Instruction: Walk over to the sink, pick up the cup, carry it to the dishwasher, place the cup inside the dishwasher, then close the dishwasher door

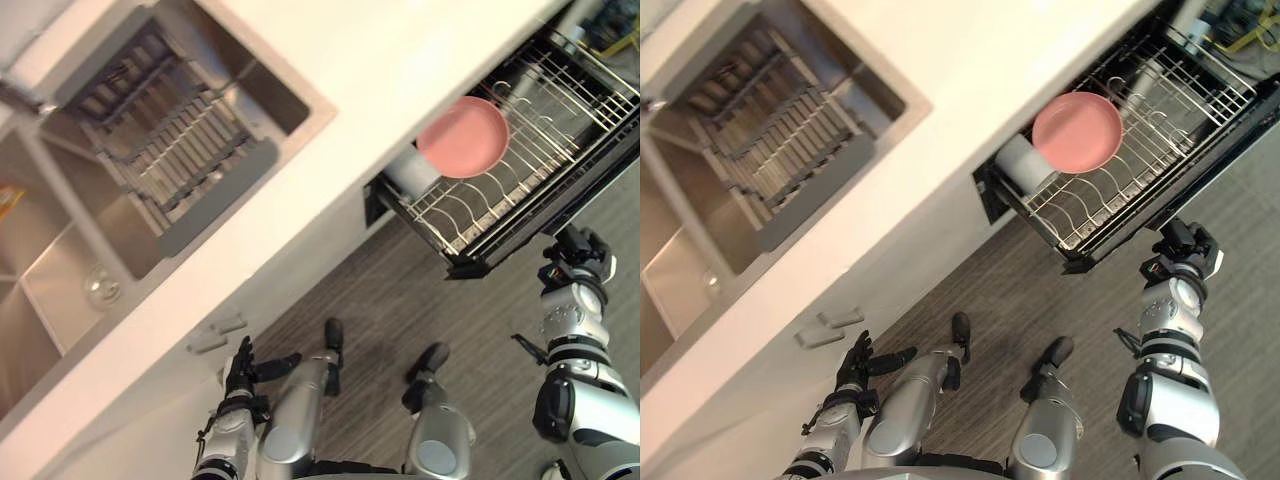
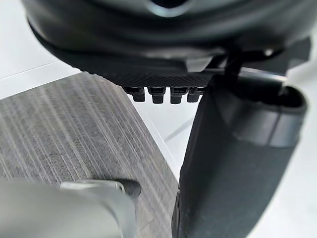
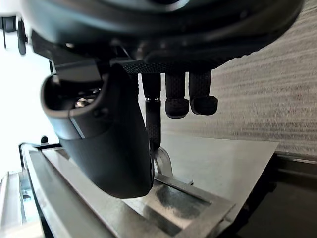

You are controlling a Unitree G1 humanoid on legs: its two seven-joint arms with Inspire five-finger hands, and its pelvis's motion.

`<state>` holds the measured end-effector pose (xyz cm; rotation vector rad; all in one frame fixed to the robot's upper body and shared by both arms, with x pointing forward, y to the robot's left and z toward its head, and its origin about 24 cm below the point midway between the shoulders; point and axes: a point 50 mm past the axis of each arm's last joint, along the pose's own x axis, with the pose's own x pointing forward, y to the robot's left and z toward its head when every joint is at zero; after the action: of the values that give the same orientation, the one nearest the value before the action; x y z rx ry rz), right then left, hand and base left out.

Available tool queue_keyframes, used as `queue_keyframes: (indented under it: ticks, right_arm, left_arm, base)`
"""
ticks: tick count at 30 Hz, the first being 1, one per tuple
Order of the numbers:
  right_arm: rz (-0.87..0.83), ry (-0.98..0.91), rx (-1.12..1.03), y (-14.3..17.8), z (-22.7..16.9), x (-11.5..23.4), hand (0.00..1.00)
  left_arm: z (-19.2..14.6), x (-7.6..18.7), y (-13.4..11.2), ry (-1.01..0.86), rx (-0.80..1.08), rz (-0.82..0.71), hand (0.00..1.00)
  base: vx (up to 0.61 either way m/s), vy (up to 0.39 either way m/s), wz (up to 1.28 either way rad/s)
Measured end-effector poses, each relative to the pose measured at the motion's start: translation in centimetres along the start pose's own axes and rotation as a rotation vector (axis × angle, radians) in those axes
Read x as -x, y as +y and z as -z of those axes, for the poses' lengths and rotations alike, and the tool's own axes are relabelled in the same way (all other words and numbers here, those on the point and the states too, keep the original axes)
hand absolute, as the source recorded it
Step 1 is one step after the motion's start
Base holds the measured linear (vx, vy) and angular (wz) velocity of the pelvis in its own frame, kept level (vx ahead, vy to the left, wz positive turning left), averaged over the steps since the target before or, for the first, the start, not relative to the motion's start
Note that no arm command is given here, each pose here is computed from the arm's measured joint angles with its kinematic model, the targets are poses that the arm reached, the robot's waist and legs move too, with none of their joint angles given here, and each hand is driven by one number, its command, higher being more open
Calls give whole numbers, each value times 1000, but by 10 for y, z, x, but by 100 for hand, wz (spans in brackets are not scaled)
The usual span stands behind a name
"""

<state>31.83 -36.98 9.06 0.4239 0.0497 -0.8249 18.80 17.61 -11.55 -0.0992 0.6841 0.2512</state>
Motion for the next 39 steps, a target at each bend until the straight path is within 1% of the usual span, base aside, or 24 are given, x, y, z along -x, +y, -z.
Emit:
queue_keyframes:
  ticks: [3,4,6,7,8,9,11,12,13,15,16,17,18,19,20,22,23,25,29,33,34,36,37,39]
  right_arm:
    - [1,-15,58,13,-16,-4,0]
    - [-18,-45,92,26,-29,-5,0]
    - [-30,-76,164,33,-39,-6,0]
    - [-57,-101,194,44,-46,-5,100]
    - [-10,-108,218,43,-49,-6,100]
    - [-8,-101,246,40,-46,-7,100]
    - [-75,-122,338,48,-47,-5,100]
    - [-89,-124,362,50,-45,-5,100]
    - [-109,-112,390,51,-37,-3,100]
    - [-158,-84,408,43,-8,2,100]
    - [-194,-38,405,35,23,10,100]
    - [-212,43,394,21,62,23,100]
    - [-219,91,393,13,83,31,100]
    - [-211,164,402,-2,114,45,100]
    - [-188,279,417,-28,154,70,100]
    - [-130,483,451,-73,207,115,100]
    - [-105,539,461,-87,218,127,100]
    - [6,705,486,-136,245,172,100]
    - [166,804,495,-188,252,214,100]
    - [224,813,502,-210,247,227,100]
    - [213,825,499,-210,249,232,100]
    - [146,848,490,-198,259,240,100]
    - [77,839,496,-184,263,239,100]
    - [-2,807,526,-175,262,231,100]
  left_arm:
    - [5,1,3,33,22,5,100]
    - [9,2,7,51,49,3,100]
    - [14,3,9,70,59,8,100]
    - [20,6,11,93,70,6,100]
    - [29,10,15,121,92,-2,100]
    - [35,13,17,141,102,-8,100]
    - [57,22,15,229,138,5,100]
    - [60,23,15,241,148,5,100]
    - [66,25,16,263,148,9,100]
    - [76,30,19,302,166,12,100]
    - [84,35,23,327,189,2,100]
    - [92,41,28,347,212,-12,100]
    - [95,43,30,350,219,-19,100]
    - [97,45,33,348,229,-23,100]
    - [100,49,37,342,236,-29,100]
    - [101,51,42,334,255,-42,100]
    - [101,51,44,332,258,-49,100]
    - [100,50,56,333,262,-77,100]
    - [91,47,80,315,229,-116,100]
    - [93,49,86,322,208,-132,100]
    - [94,50,84,327,197,-127,100]
    - [90,47,87,329,196,-147,100]
    - [89,45,84,337,205,-150,100]
    - [89,44,83,355,208,-153,100]
  base:
    - [-36,-42,89]
    - [6,-89,84]
    - [11,-113,66]
    - [9,-124,42]
    - [12,-117,33]
    - [-2,-96,11]
    - [-41,-62,-6]
    - [-78,-44,-12]
    - [-89,-56,-19]
    - [-73,-80,-22]
    - [-1,-105,-21]
    - [32,-106,-21]
    - [52,-67,-18]
    - [52,-50,-17]
    - [70,-52,-23]
    - [69,-24,-40]
    - [42,7,-42]
    - [55,18,-23]
    - [108,63,0]
    - [149,140,33]
    - [211,152,75]
    - [220,97,76]
    - [175,14,56]
    - [151,-24,49]
